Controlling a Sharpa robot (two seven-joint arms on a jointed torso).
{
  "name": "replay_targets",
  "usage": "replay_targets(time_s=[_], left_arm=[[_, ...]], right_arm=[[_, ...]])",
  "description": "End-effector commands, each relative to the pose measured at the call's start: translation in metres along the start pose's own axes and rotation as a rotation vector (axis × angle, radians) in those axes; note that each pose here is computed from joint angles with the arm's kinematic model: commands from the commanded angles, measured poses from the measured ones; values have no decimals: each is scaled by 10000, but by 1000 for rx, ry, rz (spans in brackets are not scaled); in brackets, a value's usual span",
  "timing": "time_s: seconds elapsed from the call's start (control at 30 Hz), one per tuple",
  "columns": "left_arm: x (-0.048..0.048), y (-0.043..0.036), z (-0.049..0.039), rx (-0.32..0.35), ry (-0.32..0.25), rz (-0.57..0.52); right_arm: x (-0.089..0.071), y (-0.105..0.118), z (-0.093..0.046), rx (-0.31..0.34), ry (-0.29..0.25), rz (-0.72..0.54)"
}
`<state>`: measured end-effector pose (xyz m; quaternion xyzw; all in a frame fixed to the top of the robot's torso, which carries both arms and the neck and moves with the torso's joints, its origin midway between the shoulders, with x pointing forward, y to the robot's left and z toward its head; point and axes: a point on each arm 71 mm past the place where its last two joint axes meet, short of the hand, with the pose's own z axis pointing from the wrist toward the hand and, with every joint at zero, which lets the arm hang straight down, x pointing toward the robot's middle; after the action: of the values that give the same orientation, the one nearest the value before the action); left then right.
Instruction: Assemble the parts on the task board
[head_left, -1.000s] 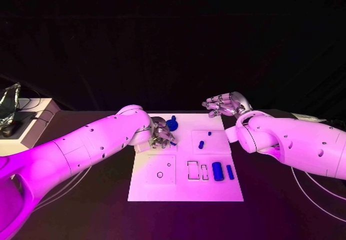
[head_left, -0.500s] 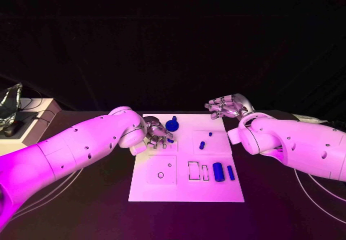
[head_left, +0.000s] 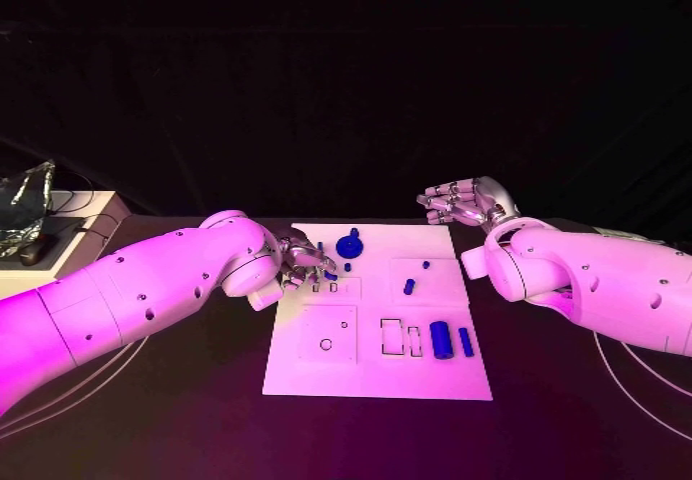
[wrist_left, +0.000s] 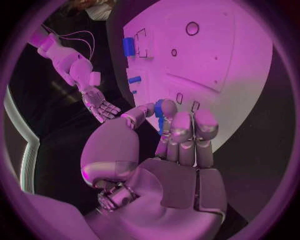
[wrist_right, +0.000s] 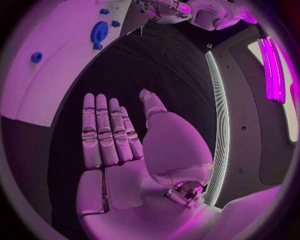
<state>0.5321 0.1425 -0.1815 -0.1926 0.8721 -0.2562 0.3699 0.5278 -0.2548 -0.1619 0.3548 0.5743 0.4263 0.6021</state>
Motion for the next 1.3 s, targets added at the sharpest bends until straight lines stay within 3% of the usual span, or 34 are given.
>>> replay_targets(time_s=[0.03, 0.3, 0.57, 0.77, 1.3], left_arm=[[-10, 11, -11, -22, -56, 24], [76, 20, 31, -33, -107, 83], [147, 21, 122, -50, -119, 110], [191, 13, 172, -56, -120, 123], [264, -9, 196, -63, -80, 175]], right_arm=[[7, 54, 33, -65, 28, 29], [-41, 99, 164, -116, 19, 35], [-38, 109, 281, -137, 17, 39], [-30, 114, 303, -138, 19, 49], [0, 108, 283, -102, 38, 99]])
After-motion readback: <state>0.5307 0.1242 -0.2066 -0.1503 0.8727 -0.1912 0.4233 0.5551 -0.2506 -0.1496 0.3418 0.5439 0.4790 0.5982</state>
